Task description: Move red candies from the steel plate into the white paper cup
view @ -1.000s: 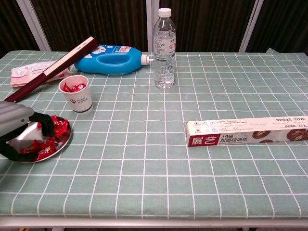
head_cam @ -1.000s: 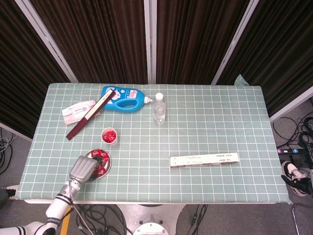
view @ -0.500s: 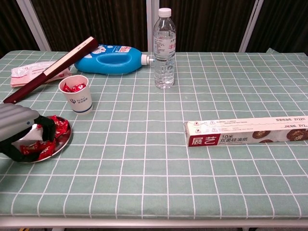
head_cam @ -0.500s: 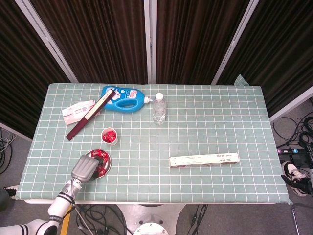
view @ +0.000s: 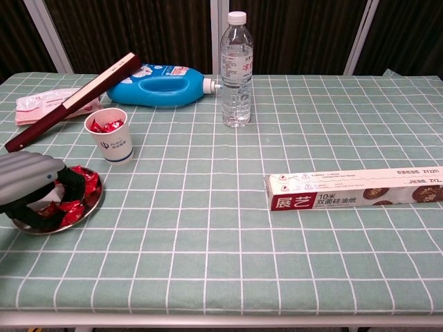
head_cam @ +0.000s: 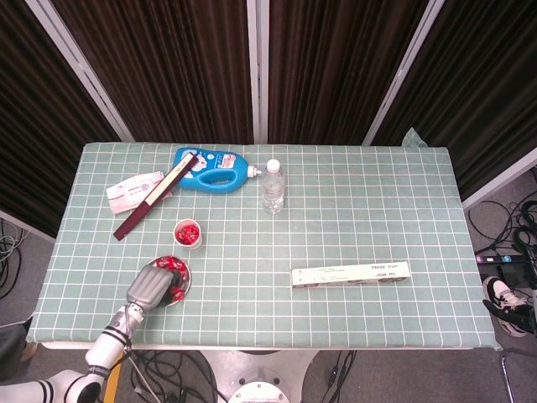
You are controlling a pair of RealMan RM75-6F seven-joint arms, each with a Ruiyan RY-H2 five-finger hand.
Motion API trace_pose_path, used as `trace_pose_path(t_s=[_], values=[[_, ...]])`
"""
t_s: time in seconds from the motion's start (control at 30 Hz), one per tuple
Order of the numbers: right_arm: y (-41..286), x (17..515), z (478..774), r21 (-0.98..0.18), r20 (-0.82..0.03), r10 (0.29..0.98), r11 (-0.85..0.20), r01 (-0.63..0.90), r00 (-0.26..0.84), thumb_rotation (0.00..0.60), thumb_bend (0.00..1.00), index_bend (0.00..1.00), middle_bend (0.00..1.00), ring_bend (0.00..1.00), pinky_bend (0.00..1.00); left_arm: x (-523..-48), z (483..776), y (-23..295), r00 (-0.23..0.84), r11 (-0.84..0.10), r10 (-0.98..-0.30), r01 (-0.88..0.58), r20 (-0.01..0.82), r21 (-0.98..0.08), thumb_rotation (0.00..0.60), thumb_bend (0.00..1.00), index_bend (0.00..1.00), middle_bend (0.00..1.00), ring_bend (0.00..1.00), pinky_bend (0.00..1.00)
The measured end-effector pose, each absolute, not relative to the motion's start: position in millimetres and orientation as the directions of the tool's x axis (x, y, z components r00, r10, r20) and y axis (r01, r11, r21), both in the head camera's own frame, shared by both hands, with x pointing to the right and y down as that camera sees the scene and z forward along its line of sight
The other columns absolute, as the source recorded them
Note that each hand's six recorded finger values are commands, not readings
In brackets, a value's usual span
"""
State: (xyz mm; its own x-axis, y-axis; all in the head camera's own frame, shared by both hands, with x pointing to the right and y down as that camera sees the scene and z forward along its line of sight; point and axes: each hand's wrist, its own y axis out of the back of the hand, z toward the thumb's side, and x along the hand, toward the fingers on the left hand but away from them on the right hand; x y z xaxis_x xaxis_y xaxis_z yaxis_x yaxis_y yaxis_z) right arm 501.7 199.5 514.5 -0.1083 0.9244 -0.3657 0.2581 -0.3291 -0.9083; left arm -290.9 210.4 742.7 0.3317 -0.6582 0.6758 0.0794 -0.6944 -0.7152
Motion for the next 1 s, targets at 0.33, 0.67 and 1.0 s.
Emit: trace_pose_path(t_s=[0.33,0.67,1.0], values=[[198.9,500.9,513.5,-0.909,-0.362,0.926,-0.326,0.258,-0.106,0.600,0.03,0.00,0.14,0.00,0.37,-299.9,734.8,191.2,0.310,-0.692,-0.693,-0.035,0.651,-0.721,0.600,0.51,0.65,0.73,0.90,1.00],[199.4,501.7,512.8,-0.910,-0.360,0.927,-0.324,0.257,-0.107,0.600,0.03,0.00,0.14,0.00,0.37,-298.6,695.4,117.4,0.291,-0.565,-0.807,-0.130,0.514,-0.815,0.600,0.50,0.64,0.72,0.90,1.00],[201.5,505.8,512.2,-0.911,-0.361,0.924,-0.322,0.257,-0.122,0.600,0.03,0.00,0.14,0.00,0.37,-265.1,700.6,77.7,0.329,-0.543,-0.795,-0.012,0.509,-0.840,0.600,0.49,0.57,0.62,0.90,1.00]])
